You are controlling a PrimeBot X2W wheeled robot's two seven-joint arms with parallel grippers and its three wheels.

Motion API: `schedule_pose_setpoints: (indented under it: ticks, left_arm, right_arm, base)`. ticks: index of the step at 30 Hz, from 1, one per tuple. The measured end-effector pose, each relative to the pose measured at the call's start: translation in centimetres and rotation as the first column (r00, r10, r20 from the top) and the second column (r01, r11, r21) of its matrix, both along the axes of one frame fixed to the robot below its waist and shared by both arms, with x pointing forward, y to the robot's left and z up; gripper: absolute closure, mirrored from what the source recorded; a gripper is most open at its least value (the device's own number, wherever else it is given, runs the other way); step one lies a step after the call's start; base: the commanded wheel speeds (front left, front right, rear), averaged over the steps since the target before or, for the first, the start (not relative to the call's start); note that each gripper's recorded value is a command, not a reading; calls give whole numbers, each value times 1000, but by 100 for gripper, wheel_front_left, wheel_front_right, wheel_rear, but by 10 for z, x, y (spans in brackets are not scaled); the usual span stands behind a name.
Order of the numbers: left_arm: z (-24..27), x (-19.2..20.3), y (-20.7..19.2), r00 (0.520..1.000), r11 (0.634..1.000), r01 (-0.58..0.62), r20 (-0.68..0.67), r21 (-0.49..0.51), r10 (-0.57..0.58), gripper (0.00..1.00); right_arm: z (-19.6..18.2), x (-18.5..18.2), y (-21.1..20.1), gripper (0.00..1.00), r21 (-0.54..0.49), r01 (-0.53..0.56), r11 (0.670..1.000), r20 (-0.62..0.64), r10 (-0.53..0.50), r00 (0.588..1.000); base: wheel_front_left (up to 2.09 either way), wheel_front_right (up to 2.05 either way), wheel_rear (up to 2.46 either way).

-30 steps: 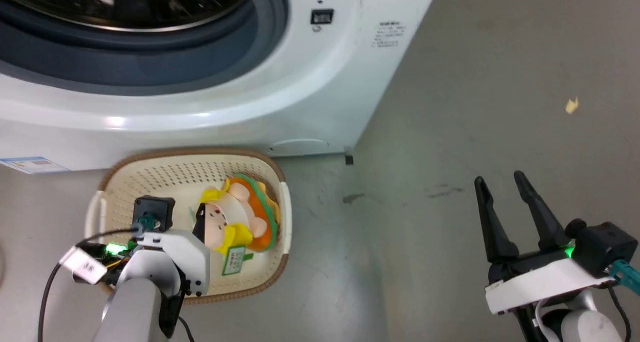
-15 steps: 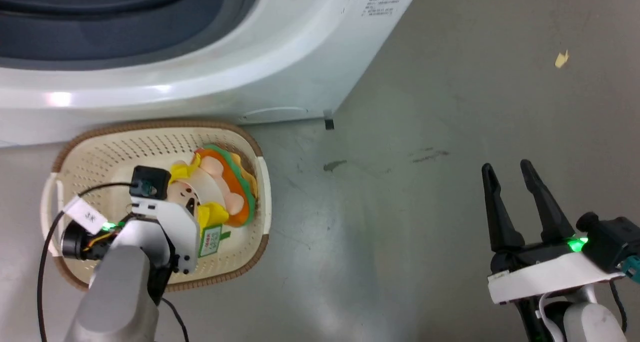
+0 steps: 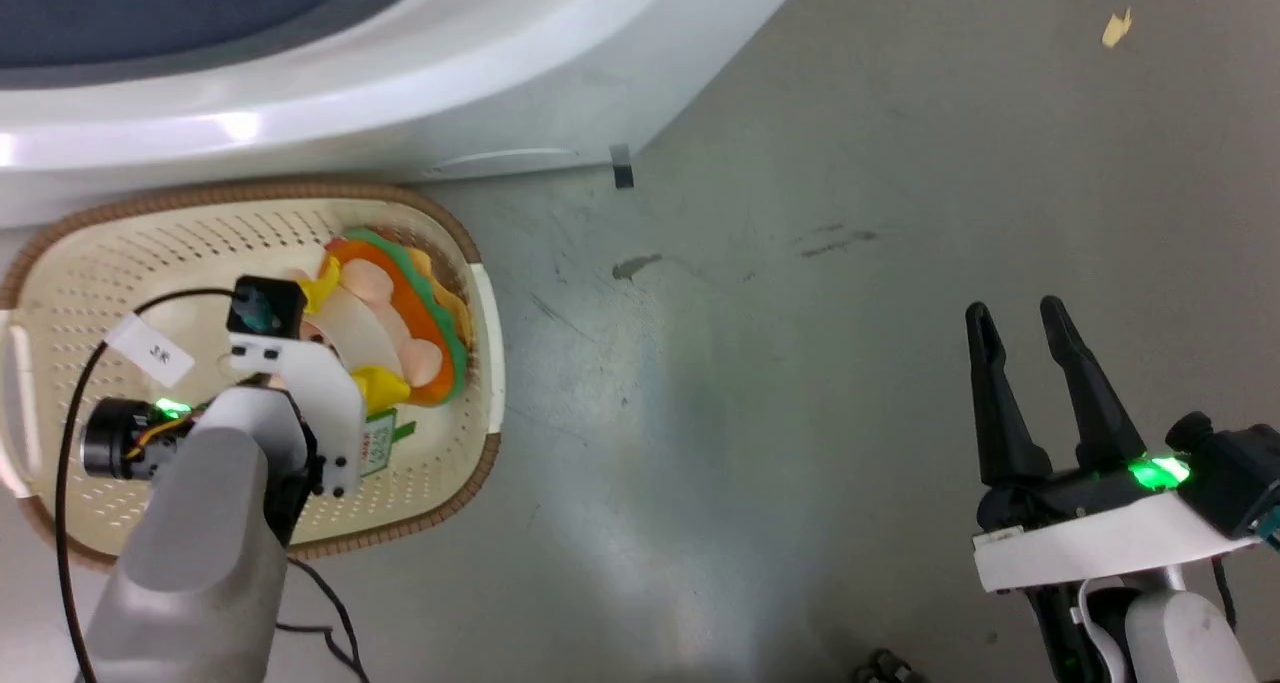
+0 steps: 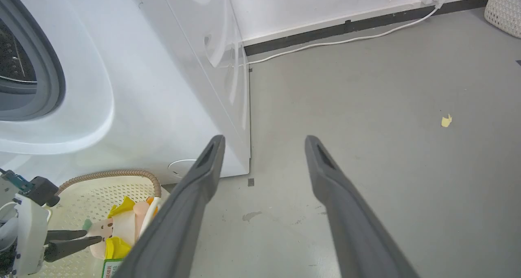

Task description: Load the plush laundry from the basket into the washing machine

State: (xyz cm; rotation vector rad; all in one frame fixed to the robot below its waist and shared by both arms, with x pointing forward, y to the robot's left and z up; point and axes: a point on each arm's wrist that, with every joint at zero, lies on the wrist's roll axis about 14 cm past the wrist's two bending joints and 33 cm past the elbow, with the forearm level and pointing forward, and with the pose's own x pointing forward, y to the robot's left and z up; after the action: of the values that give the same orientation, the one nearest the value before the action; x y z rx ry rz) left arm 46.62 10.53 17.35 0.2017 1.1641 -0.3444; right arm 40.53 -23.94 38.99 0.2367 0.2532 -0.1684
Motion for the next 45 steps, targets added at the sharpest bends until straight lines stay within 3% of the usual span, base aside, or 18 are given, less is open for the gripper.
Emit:
schedule_pose_setpoints:
  ticks: [16, 17, 18, 27, 35, 45]
  left_arm:
    - [-64, -6, -1, 986, 999, 19, -166, 45, -11, 0]
    - [-68, -6, -1, 985, 999, 22, -173, 48, -13, 60]
    - [-71, -6, -2, 984, 999, 26, -176, 47, -17, 100]
    - [-101, -17, -4, 968, 998, 35, -250, 59, -19, 100]
    - [-111, -12, -3, 965, 998, -20, -261, 62, 35, 100]
    - [-62, -28, -16, 977, 994, -97, -196, -41, 87, 100]
  right_arm:
    - [-31, 4, -6, 0, 32, 40, 999, -50, -38, 998]
    - [-33, 4, -7, 0, 33, 44, 998, -53, -42, 998]
    - [-34, 4, -8, 0, 35, 48, 998, -54, -46, 998]
    - [-39, 3, -16, 0, 42, 82, 996, -58, -79, 995]
    - [-22, 11, -24, 0, 32, 97, 995, 0, -97, 995]
    - [25, 9, -36, 0, -46, 102, 994, 113, -97, 989]
  base:
    - [0, 0, 0]
    - [0, 0, 0]
    - [0, 0, 0]
    - [0, 0, 0]
    - [0, 0, 0]
    - [0, 0, 0]
